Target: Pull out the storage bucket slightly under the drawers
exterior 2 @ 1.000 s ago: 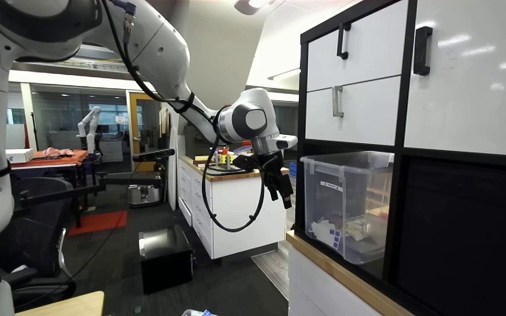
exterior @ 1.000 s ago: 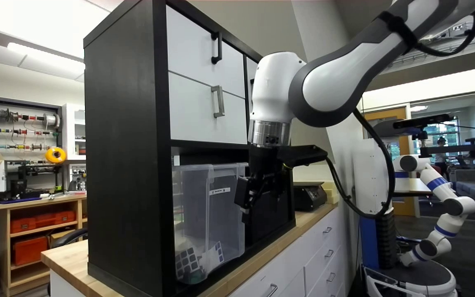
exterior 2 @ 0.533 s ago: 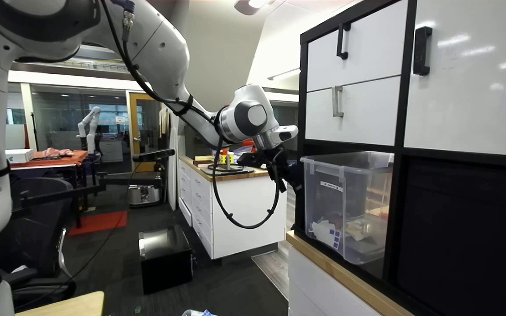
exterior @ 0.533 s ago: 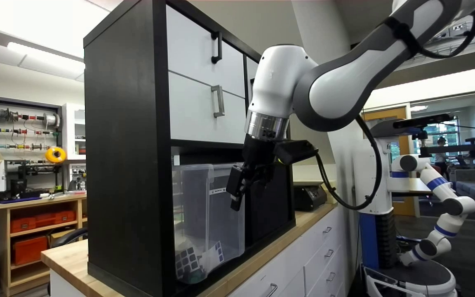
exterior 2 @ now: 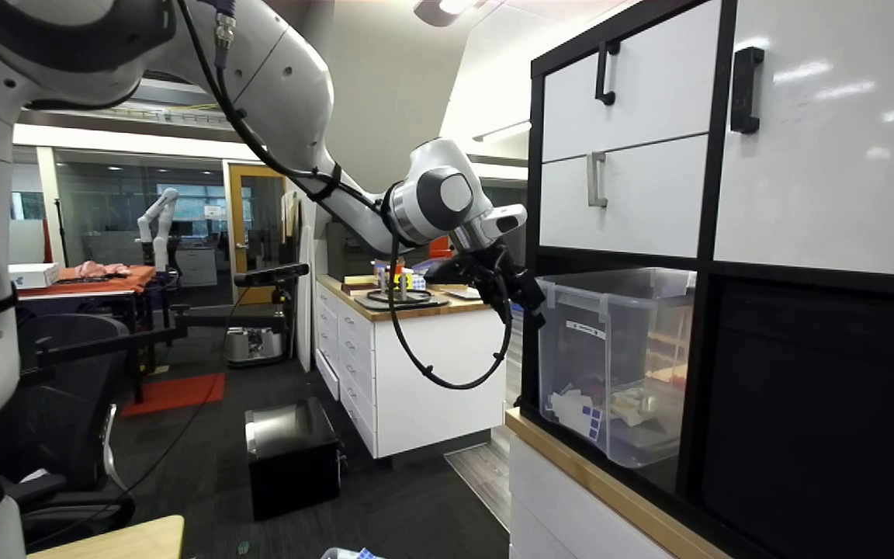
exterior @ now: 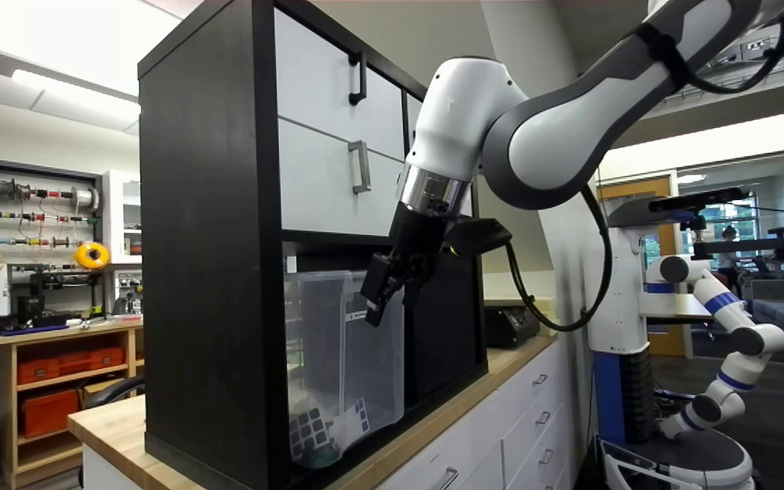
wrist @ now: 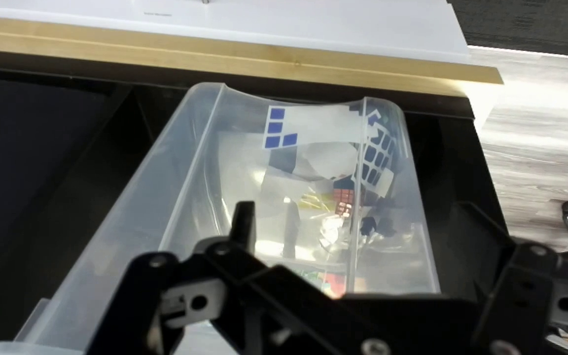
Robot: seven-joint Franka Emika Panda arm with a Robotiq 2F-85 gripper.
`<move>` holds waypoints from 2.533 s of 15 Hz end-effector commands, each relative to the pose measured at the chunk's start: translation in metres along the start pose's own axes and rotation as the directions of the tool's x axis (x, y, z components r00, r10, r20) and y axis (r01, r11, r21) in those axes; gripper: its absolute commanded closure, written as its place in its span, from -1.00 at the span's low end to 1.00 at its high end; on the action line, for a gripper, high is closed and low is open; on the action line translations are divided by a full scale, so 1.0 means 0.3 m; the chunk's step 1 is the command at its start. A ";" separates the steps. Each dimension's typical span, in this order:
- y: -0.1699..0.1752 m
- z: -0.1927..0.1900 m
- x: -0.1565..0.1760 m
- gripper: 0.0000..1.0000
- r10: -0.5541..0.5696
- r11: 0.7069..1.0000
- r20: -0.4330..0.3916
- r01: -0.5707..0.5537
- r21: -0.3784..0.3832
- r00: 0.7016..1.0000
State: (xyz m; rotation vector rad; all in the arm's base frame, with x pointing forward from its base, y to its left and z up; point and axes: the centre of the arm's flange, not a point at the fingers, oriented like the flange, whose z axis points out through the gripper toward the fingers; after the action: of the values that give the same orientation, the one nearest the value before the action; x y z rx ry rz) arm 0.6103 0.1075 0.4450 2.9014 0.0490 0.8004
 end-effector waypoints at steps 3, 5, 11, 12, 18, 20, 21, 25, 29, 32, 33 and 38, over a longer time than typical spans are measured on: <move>0.004 -0.119 0.073 -1.00 -0.176 0.984 -0.061 0.175 -0.014 0.983; 0.006 -0.148 0.099 -1.00 -0.229 0.973 -0.079 0.228 -0.023 0.970; 0.015 -0.198 0.167 -1.00 -0.401 0.916 -0.110 0.398 -0.050 0.910; 0.018 -0.200 0.173 -1.00 -0.428 0.904 -0.110 0.424 -0.051 0.897; 0.047 -0.134 0.189 -1.00 -0.583 0.808 -0.112 0.588 0.023 0.805; 0.065 -0.108 0.189 -1.00 -0.628 0.770 -0.131 0.637 0.040 0.767; 0.073 -0.097 0.190 -1.00 -0.649 0.751 -0.136 0.659 0.048 0.749; 0.109 -0.087 0.200 -1.00 -0.743 0.653 -0.161 0.756 0.037 0.650; 0.133 -0.097 0.218 -1.00 -0.809 0.568 -0.186 0.823 0.001 0.558; 0.138 -0.073 0.219 -1.00 -0.841 0.515 -0.197 0.857 -0.008 0.503; 0.137 -0.061 0.219 -1.00 -0.850 0.498 -0.198 0.867 -0.005 0.487; 0.118 0.008 0.225 -1.00 -0.885 0.423 -0.209 0.906 0.007 0.415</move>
State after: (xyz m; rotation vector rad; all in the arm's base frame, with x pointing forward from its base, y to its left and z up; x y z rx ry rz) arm 0.6545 0.0809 0.4848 2.3014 1.5243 0.7533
